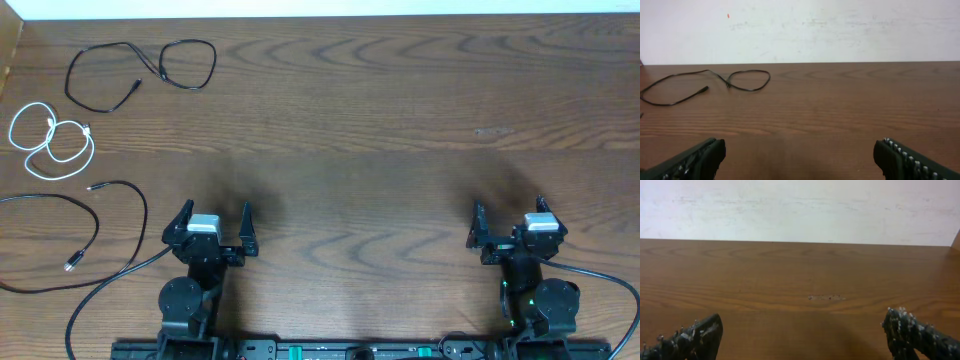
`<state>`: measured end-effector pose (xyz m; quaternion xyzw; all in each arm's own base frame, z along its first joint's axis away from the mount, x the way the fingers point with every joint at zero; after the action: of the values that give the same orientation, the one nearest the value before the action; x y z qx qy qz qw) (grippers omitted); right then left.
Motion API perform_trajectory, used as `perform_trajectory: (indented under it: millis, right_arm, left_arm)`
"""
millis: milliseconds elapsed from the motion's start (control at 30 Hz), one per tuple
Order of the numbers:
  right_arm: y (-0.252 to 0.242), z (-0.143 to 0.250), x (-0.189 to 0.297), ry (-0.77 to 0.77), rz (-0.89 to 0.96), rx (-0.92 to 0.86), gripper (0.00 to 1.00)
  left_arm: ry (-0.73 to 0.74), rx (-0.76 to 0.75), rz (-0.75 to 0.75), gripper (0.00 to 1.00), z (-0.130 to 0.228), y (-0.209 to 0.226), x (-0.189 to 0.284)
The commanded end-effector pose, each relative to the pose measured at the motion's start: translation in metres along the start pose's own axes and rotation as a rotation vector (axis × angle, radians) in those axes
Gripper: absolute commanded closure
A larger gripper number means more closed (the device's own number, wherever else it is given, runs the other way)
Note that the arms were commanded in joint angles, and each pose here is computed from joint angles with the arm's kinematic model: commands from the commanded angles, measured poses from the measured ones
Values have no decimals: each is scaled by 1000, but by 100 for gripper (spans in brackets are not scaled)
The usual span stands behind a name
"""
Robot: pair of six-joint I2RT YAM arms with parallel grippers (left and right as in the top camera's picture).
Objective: Untangle cables
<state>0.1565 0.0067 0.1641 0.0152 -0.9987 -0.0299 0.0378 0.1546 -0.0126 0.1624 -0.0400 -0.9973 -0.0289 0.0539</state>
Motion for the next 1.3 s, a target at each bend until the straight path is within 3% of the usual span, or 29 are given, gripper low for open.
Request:
perform_trajectory:
  millis: [0,1267]
  right_arm:
    - [1,1,0,2,-8,-9,1]
    - [-6,1,0,-1,33,-12,1]
  left_arm:
    - [50,-10,-31,0,12,3,-1]
    - [50,-10,-31,0,12,3,-1]
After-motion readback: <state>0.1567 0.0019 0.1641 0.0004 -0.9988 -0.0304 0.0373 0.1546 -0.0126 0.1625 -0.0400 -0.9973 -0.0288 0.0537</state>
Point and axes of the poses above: each gripper's point midway between its finger pads, its own x axis back along the fingers, its own y axis along the line the jaws close on, z = x × y, the point moved 9 cm from there along x, back along the fingers, and after that the axes turned 4 degrees about -x, right-handed, at the moved point
